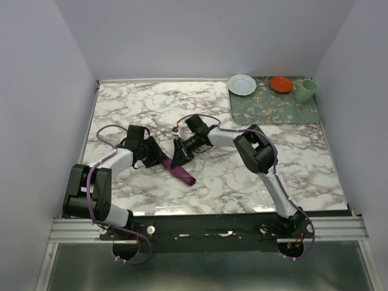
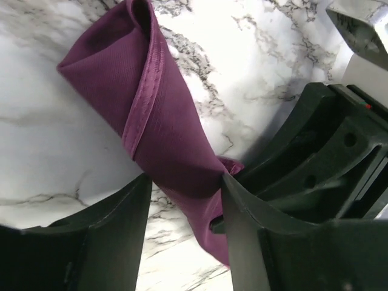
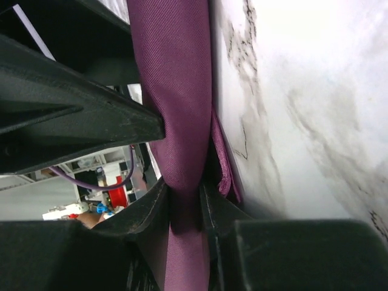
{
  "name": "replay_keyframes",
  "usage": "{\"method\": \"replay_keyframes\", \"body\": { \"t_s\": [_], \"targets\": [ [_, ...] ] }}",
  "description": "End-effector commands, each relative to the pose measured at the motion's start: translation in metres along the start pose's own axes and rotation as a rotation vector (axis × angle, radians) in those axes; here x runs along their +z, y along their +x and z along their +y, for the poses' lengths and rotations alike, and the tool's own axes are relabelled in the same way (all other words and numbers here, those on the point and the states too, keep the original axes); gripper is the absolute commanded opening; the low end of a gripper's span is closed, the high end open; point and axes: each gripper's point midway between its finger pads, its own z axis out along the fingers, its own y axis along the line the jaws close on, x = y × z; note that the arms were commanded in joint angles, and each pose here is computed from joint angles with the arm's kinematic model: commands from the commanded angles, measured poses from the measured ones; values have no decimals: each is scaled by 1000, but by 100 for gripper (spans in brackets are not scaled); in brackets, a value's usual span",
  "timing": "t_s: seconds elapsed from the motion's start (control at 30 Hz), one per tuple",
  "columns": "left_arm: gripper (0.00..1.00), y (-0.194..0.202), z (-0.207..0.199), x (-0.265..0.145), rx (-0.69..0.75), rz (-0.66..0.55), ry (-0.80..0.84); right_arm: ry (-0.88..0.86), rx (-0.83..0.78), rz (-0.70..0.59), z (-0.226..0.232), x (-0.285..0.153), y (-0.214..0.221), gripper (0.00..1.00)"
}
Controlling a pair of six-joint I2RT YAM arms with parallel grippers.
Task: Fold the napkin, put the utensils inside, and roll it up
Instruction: Roll the napkin with the utensil
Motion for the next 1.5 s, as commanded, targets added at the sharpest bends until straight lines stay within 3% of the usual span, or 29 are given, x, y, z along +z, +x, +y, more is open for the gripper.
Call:
{"method": "replay_keyframes", "body": {
  "t_s": [0.0, 0.17, 0.47, 0.63, 1.1, 1.47],
  "targets": [
    [52, -4, 6, 9, 0, -25, -27, 206, 4, 5, -22, -3, 2, 38],
    [45, 2, 12, 10, 0, -20, -38, 465, -61, -23, -22, -32, -4, 51],
    [44, 4, 9, 8, -4, -15, -16, 894, -259, -164, 13, -50, -10, 60],
    [43, 3, 6, 7, -1, -15, -11, 931, -335, -143, 23, -25, -3, 66],
    [43, 1, 1, 3, -13, -27, 5, 1253, -449, -126, -9, -19, -4, 63],
    [42, 3, 0, 4, -26, -20, 16, 1224, -420, -116, -27, -6, 8, 60]
  ]
}}
